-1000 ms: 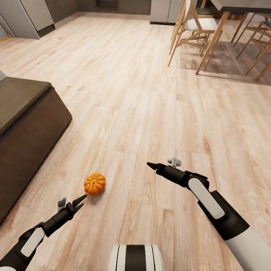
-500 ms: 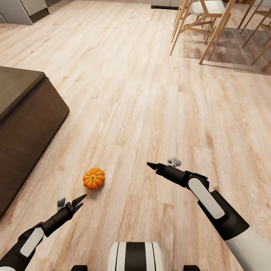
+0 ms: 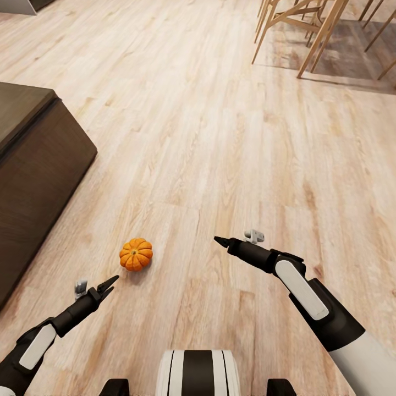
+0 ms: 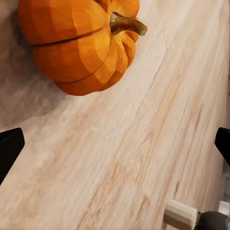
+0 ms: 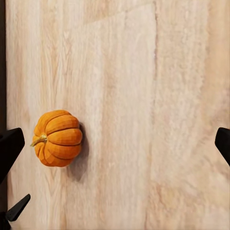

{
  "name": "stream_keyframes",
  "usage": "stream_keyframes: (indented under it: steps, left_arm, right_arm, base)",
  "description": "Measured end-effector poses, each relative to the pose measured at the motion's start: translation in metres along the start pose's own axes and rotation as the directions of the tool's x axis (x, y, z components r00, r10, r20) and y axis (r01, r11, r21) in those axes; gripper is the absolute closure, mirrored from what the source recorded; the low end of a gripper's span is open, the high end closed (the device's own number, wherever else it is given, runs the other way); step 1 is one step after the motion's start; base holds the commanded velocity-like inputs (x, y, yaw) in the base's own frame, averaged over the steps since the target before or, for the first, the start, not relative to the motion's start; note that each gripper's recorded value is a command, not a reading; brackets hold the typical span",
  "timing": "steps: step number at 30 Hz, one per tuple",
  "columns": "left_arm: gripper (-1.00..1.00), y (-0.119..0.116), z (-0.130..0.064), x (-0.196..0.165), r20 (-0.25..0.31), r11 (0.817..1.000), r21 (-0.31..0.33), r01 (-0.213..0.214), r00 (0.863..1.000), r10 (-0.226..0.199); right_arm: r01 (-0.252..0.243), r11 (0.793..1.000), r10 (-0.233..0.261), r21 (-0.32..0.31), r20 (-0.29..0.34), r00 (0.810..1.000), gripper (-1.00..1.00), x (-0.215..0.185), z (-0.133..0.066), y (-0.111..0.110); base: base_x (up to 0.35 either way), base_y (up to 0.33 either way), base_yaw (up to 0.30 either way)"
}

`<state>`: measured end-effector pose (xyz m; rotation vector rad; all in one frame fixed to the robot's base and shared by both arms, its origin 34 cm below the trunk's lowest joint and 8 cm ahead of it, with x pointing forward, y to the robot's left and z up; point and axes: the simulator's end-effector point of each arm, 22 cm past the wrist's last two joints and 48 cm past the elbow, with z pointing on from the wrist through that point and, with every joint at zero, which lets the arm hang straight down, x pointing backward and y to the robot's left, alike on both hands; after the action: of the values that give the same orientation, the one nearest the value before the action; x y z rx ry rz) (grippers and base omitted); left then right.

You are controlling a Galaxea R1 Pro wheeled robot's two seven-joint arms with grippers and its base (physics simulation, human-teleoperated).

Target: Place each of the two pumpkins and all three candles from the living room inside a cabinet in the living room (use any cabinet), then make sure every cabinet is closed, and position the cauldron so it is next to a table in the living room.

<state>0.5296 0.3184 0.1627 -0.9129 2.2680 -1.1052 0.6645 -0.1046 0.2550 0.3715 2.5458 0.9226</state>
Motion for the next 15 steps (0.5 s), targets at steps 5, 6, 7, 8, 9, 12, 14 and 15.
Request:
stream_keyframes:
  steps: [5, 6, 7, 8, 9, 12, 14, 15]
  left_arm:
    - [-1.00, -0.0048, 0.0020, -0.0014, 0.002, 1.000, 0.011, -0.007, 1.000, 0.007]
    - [-1.00, -0.0051, 0.0021, -0.0014, 0.003, 1.000, 0.011, -0.007, 1.000, 0.007]
    - [-1.00, -0.0052, 0.0023, -0.0014, 0.002, 1.000, 0.012, -0.007, 1.000, 0.007]
    - [-1.00, -0.0051, 0.0022, -0.0013, 0.002, 1.000, 0.011, -0.007, 1.000, 0.007]
    - [-1.00, -0.0051, 0.0022, -0.0011, 0.002, 1.000, 0.011, -0.007, 1.000, 0.007]
    - [-1.00, -0.0050, 0.0023, -0.0006, 0.000, 1.000, 0.010, -0.008, 1.000, 0.008]
    - [-1.00, -0.0047, 0.0021, -0.0008, 0.000, 1.000, 0.009, -0.009, 1.000, 0.009]
    - [-1.00, -0.0046, 0.0020, -0.0008, 0.000, 1.000, 0.009, -0.009, 1.000, 0.009]
  right_arm:
    - [0.001, 1.000, -0.001, 0.000, 0.001, 1.000, -1.00, -0.0004, -0.0003, -0.0001]
    - [0.001, 1.000, -0.001, 0.000, 0.001, 1.000, -1.00, -0.0004, -0.0003, -0.0002]
    - [0.001, 1.000, -0.001, 0.000, 0.001, 1.000, -1.00, -0.0004, -0.0003, -0.0001]
    - [0.001, 1.000, -0.001, 0.000, 0.001, 1.000, -1.00, -0.0005, -0.0003, -0.0001]
    - [0.001, 1.000, -0.001, 0.000, 0.001, 1.000, -1.00, -0.0005, -0.0004, -0.0002]
    - [0.001, 1.000, -0.001, -0.001, 0.001, 1.000, -1.00, -0.0006, -0.0006, 0.0002]
    - [0.001, 1.000, -0.001, -0.001, 0.001, 1.000, -1.00, -0.0006, -0.0006, 0.0002]
    - [0.001, 1.000, -0.001, -0.001, 0.001, 1.000, -1.00, -0.0006, -0.0006, 0.0002]
  base:
    - [0.000, 0.000, 0.000]
    - [0.000, 0.000, 0.000]
    - [0.000, 0.000, 0.000]
    - [0.006, 0.000, 0.000]
    - [0.090, 0.000, 0.000]
    - [0.217, 0.000, 0.000]
    - [0.223, 0.000, 0.000]
    - [0.140, 0.000, 0.000]
